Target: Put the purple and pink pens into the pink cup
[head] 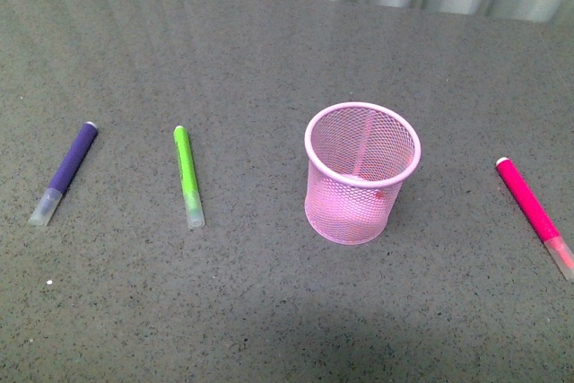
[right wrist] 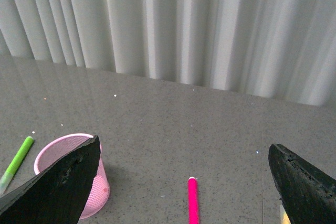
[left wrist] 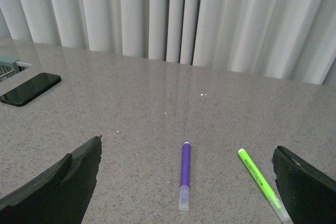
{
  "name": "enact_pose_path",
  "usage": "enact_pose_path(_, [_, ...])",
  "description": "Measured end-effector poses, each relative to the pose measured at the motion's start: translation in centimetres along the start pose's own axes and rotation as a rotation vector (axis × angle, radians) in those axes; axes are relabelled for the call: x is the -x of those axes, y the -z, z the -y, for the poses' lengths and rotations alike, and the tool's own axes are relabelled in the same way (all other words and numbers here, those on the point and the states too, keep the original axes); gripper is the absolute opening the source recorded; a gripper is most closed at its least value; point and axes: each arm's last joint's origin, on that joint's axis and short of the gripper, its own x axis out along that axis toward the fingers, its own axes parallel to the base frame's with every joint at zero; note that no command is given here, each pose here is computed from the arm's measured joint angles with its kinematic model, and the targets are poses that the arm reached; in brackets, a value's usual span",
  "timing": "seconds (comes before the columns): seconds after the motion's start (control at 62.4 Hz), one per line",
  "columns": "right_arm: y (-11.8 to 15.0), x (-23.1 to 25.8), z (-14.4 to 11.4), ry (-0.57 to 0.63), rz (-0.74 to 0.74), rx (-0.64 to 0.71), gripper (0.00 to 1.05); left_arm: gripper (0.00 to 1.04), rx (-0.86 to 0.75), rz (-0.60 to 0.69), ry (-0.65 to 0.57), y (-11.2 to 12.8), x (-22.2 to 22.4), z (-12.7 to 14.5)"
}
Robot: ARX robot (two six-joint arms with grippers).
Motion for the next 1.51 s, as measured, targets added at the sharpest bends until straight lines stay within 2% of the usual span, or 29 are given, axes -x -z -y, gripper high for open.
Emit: enact_pose_path(1.506, [0.00, 0.00, 0.00, 0.000, 0.000, 0.000, 0.97, 0.97, 0.000, 0.000, 0.000, 0.00, 0.00, 0.00])
